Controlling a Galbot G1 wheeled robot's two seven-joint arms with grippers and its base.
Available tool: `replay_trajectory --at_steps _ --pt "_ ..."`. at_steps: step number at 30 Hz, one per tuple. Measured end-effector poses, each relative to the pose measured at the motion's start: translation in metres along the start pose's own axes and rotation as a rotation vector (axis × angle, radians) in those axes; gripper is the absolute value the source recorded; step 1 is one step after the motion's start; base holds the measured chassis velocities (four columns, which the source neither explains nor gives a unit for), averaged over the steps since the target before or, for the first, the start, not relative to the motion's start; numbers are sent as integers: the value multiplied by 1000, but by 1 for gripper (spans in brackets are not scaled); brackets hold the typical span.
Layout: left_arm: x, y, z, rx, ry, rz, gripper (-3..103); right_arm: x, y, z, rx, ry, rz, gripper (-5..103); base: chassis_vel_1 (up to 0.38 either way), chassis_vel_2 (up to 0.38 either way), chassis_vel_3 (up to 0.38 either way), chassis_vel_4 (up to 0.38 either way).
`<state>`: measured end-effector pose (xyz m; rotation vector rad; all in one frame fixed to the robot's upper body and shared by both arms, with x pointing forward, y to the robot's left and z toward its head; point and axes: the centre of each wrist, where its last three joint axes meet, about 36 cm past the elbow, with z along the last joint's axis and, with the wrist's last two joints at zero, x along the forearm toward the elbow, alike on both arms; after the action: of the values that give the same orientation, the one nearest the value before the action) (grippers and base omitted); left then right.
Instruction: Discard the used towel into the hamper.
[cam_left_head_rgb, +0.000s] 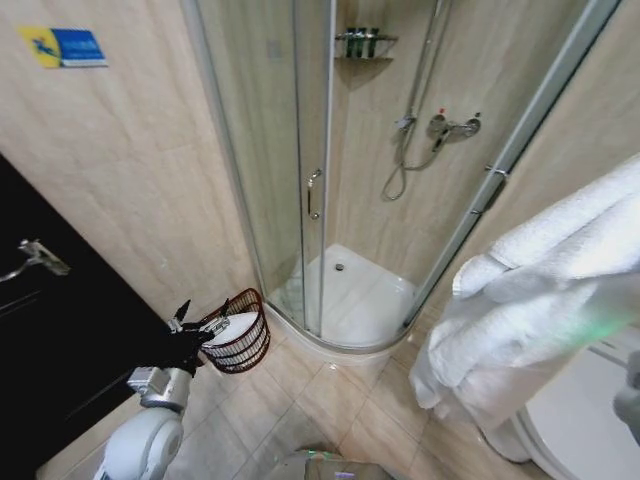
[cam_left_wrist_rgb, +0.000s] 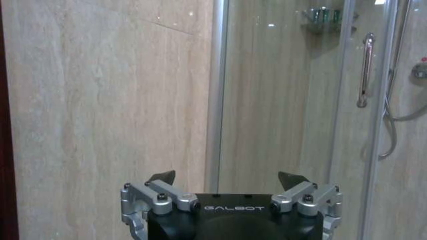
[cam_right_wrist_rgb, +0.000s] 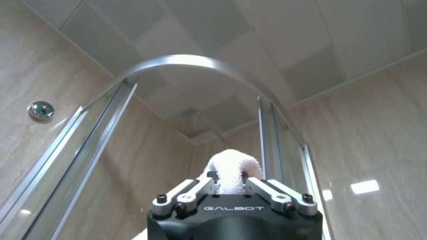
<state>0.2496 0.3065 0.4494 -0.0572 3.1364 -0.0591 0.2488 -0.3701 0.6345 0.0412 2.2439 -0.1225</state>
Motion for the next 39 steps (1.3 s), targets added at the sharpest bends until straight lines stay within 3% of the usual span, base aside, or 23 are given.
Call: replay_trajectory --at_steps 22,39 --pt "0 0 0 0 0 0 100 -4 0 -1 8 9 -18 8 26 26 30 26" --pt "0 0 0 0 0 0 100 -5 2 0 1 6 -14 8 135 133 -131 -129"
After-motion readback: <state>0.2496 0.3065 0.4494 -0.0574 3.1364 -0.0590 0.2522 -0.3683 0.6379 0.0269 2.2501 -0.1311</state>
